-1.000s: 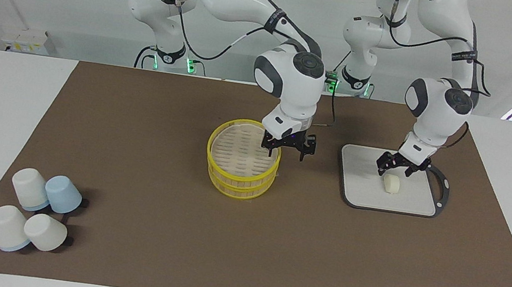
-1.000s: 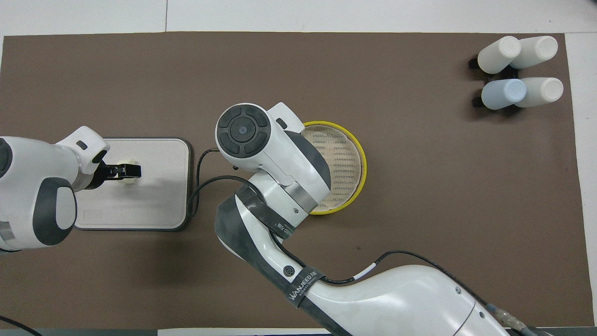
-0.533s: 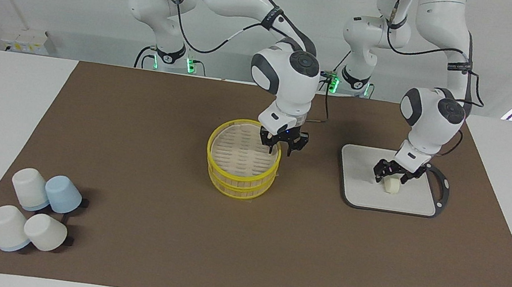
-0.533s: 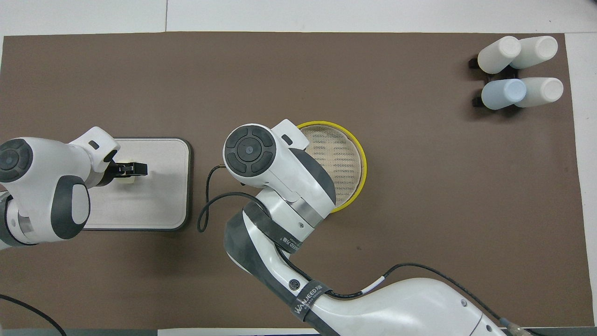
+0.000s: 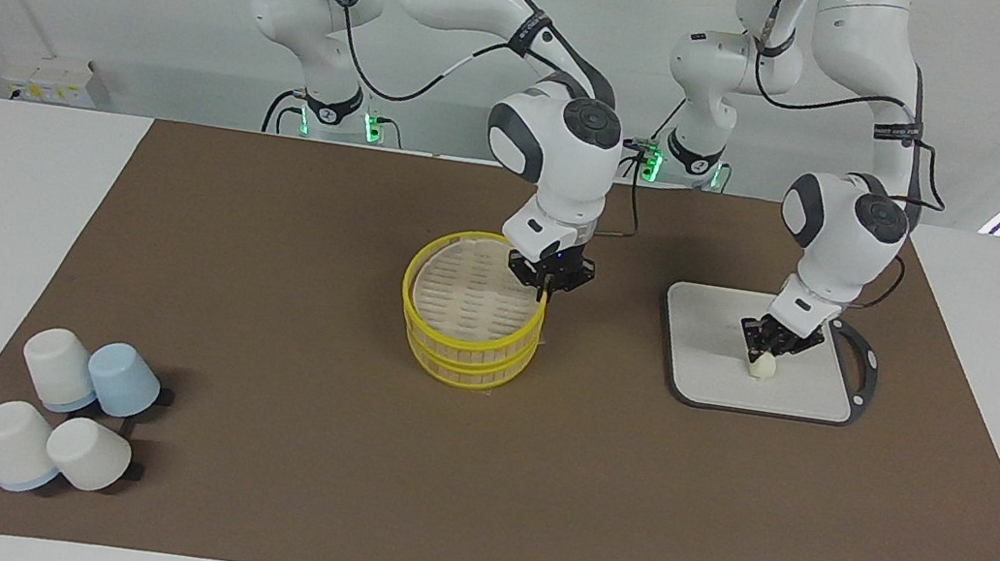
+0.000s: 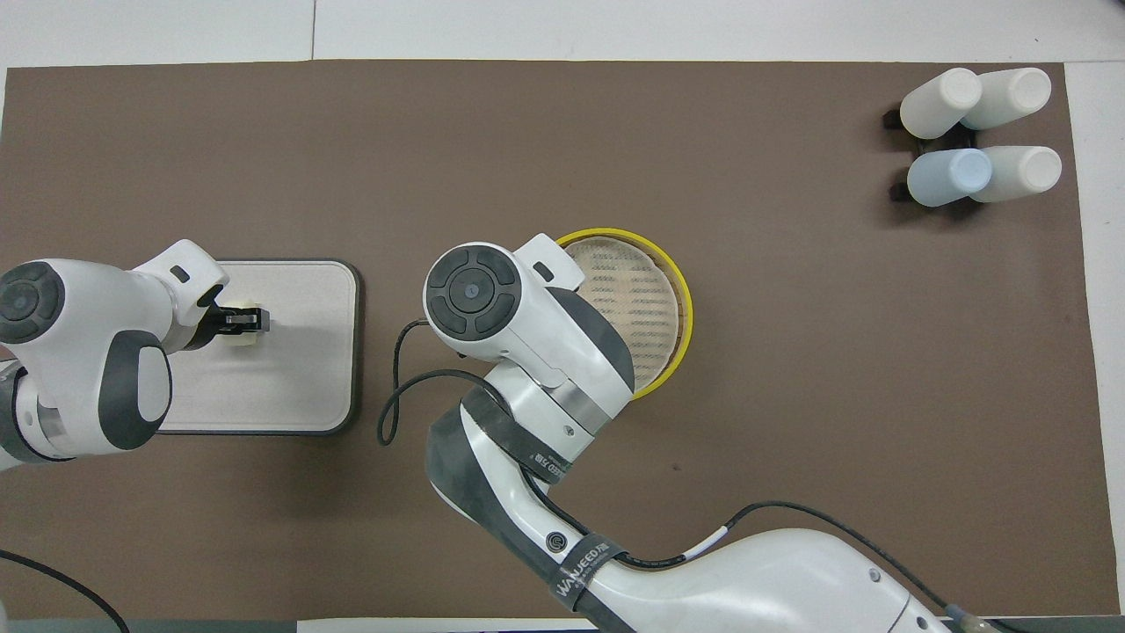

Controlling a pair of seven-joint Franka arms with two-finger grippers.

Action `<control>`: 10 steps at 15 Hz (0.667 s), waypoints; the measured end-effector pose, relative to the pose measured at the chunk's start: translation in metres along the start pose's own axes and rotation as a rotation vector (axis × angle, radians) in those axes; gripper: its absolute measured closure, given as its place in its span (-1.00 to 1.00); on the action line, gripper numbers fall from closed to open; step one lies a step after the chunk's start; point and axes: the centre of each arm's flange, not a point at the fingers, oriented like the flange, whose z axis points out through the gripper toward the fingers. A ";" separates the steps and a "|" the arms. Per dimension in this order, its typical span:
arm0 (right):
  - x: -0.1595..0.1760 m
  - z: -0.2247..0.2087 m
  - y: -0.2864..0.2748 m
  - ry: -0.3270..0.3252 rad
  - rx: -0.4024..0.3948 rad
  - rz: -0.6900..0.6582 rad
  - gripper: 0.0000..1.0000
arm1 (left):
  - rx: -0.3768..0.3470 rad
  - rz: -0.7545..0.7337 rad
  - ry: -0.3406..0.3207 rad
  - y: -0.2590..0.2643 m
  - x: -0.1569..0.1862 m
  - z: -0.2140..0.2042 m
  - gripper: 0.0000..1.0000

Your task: Place bun in steamer

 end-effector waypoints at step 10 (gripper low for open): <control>0.108 -0.096 0.234 -0.157 -0.005 -0.159 0.81 | -0.042 -0.238 -0.020 0.209 0.078 -0.161 0.58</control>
